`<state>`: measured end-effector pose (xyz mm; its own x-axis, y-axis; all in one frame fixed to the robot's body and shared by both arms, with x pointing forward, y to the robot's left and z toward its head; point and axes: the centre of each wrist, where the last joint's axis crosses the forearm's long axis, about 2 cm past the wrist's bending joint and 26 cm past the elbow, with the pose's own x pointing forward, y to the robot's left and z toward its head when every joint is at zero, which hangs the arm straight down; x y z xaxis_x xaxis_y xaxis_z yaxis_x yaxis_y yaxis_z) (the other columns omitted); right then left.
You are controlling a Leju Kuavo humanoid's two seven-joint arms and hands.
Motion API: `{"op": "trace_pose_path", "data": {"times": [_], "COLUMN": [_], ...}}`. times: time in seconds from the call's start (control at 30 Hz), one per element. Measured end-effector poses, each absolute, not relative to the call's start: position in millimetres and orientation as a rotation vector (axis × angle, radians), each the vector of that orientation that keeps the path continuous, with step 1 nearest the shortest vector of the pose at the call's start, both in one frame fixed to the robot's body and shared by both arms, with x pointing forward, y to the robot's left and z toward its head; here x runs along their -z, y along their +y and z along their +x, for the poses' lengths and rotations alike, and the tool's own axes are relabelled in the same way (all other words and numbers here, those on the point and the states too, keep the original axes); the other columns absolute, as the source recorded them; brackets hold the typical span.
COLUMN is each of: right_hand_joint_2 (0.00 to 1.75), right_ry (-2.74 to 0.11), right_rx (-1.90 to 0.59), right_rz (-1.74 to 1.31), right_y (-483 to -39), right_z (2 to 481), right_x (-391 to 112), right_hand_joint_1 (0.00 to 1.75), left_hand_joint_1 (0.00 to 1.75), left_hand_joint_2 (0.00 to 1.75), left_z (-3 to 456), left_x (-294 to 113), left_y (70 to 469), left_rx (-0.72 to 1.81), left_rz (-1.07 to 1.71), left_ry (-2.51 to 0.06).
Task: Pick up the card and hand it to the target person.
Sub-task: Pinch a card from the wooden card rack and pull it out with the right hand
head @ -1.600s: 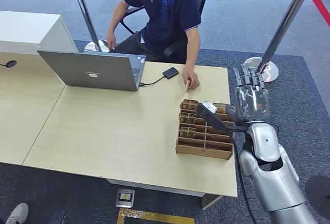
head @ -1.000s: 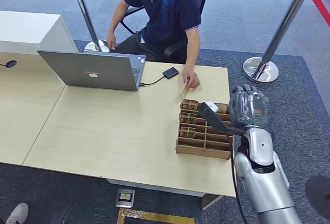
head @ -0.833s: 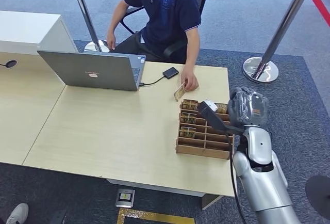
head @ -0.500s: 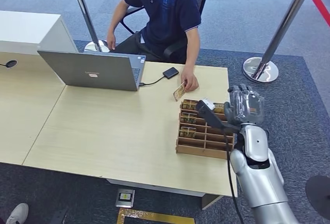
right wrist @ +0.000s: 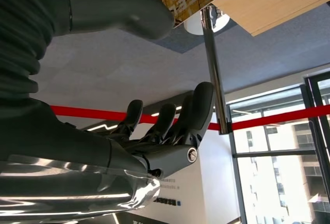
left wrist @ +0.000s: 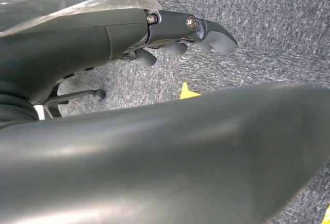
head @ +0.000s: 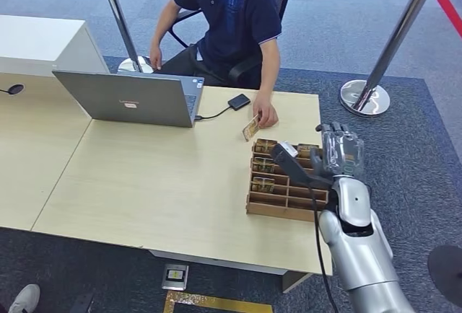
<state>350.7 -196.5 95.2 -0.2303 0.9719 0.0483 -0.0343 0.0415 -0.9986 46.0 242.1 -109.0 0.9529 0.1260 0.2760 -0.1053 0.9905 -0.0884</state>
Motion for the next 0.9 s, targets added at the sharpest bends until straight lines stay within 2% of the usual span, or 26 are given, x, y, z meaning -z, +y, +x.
{"op": "trace_pose_path", "data": {"times": [0.2,0.37,0.73,0.83,0.9], "right_hand_joint_2": [1.75,1.75,1.75,1.75,1.75], "right_ry": [-1.370,-1.372,-1.367,-1.362,-1.358], "right_rx": [-1.374,-1.390,-1.416,-1.419,-1.420], "right_rz": [-1.017,-1.003,-0.982,-0.982,-0.983], "right_y": [-194.5,-190.1,-181.7,-181.5,-182.1], "right_z": [350.1,353.7,363.2,365.6,366.6], "right_x": [-91.5,-92.1,-95.2,-95.5,-95.0], "right_hand_joint_1": [0.64,0.66,0.79,0.90,0.91], "left_hand_joint_1": [0.00,0.00,0.00,0.00,0.00], "left_hand_joint_2": [0.00,0.00,0.00,0.00,0.00], "left_z": [46.1,46.3,46.6,46.6,46.5], "left_x": [108.9,108.8,108.8,108.8,108.8], "left_y": [240.9,240.3,240.0,240.1,240.0], "left_rx": [-0.118,-0.120,-0.123,-0.125,-0.126], "left_rz": [-0.076,-0.076,-0.076,-0.076,-0.076], "left_ry": [-0.285,-0.287,-0.288,-0.288,-0.288]}}
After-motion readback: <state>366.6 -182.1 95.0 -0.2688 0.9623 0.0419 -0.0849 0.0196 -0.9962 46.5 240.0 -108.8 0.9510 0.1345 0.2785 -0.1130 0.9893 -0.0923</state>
